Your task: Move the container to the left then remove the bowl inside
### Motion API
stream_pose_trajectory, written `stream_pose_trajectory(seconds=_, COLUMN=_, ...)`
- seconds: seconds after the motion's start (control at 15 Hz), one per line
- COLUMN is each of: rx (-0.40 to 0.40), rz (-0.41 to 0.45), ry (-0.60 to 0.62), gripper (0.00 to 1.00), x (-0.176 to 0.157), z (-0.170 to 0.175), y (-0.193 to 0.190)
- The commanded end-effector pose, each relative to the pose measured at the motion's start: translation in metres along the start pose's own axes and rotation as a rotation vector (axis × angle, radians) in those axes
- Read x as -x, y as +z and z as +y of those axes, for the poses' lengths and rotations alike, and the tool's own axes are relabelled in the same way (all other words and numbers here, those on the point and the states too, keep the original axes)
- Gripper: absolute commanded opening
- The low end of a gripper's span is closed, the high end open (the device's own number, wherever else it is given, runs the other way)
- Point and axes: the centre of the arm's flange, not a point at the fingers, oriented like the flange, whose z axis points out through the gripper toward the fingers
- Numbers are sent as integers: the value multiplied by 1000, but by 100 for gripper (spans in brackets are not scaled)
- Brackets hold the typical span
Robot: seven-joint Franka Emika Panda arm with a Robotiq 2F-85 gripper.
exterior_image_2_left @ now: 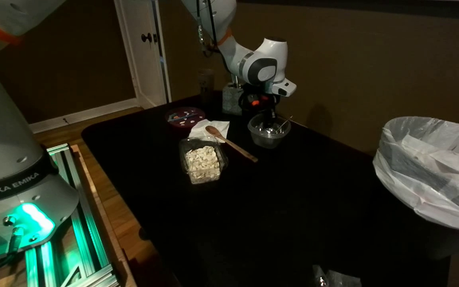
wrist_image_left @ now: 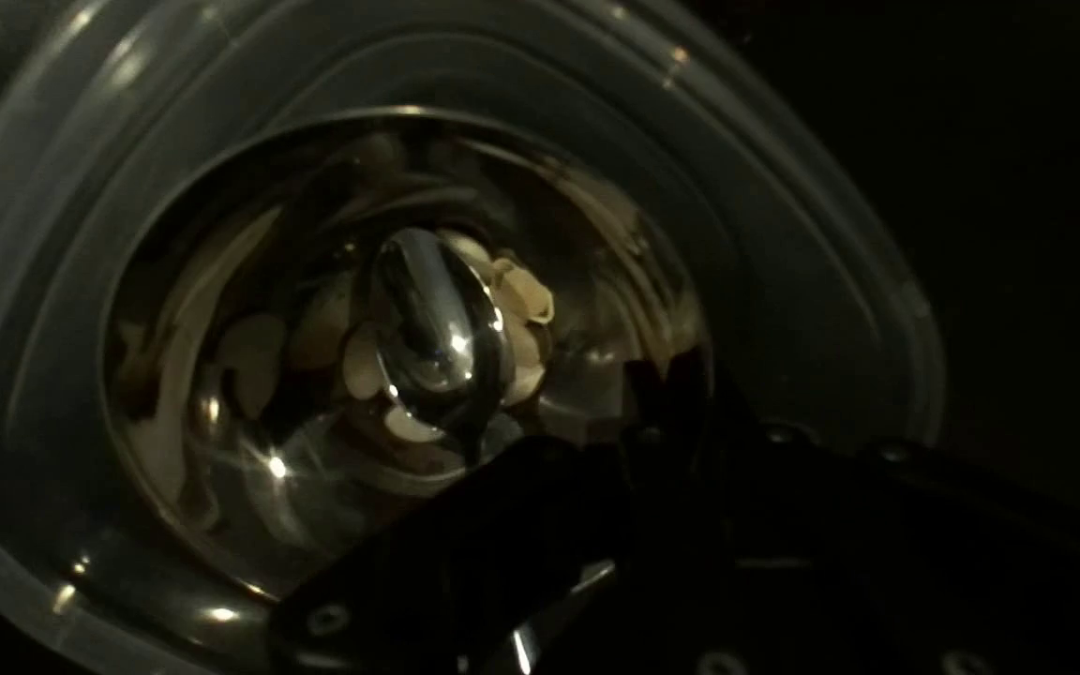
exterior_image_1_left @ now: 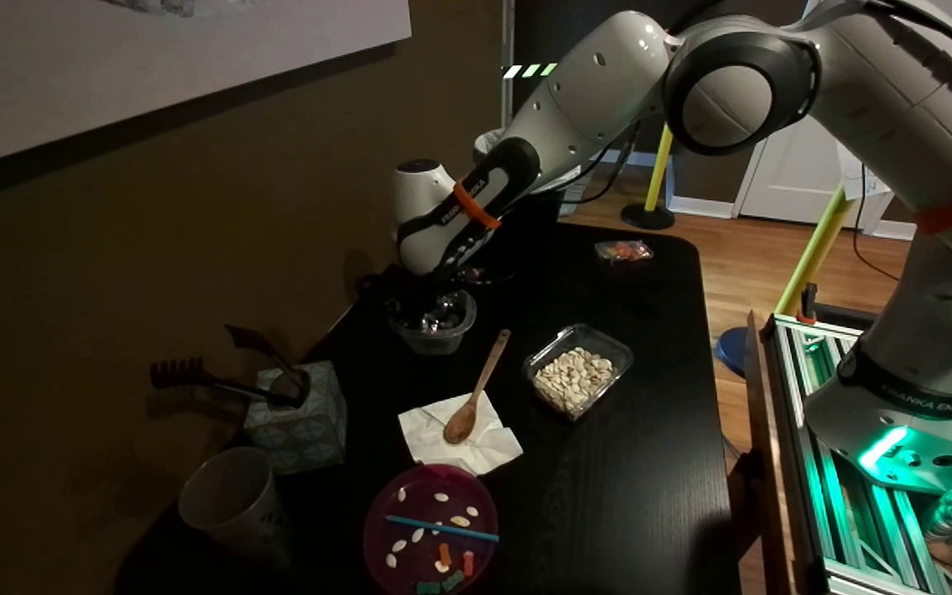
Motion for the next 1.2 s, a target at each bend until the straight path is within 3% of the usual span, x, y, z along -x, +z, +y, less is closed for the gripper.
stream_pose_trajectory(seconds=0.0, rx=-7, rz=26, ry=4, gripper=0, x=4, z=-5, y=-10)
stream_pose_trajectory(seconds=0.53, rx=33, rz=160, ry=-105, gripper=1, x=25, z=-24, y=-41)
stream_pose_trajectory(seconds=1.13, rx=153, rz=210, ry=-266, gripper=1, x=36, z=-42, y=-88)
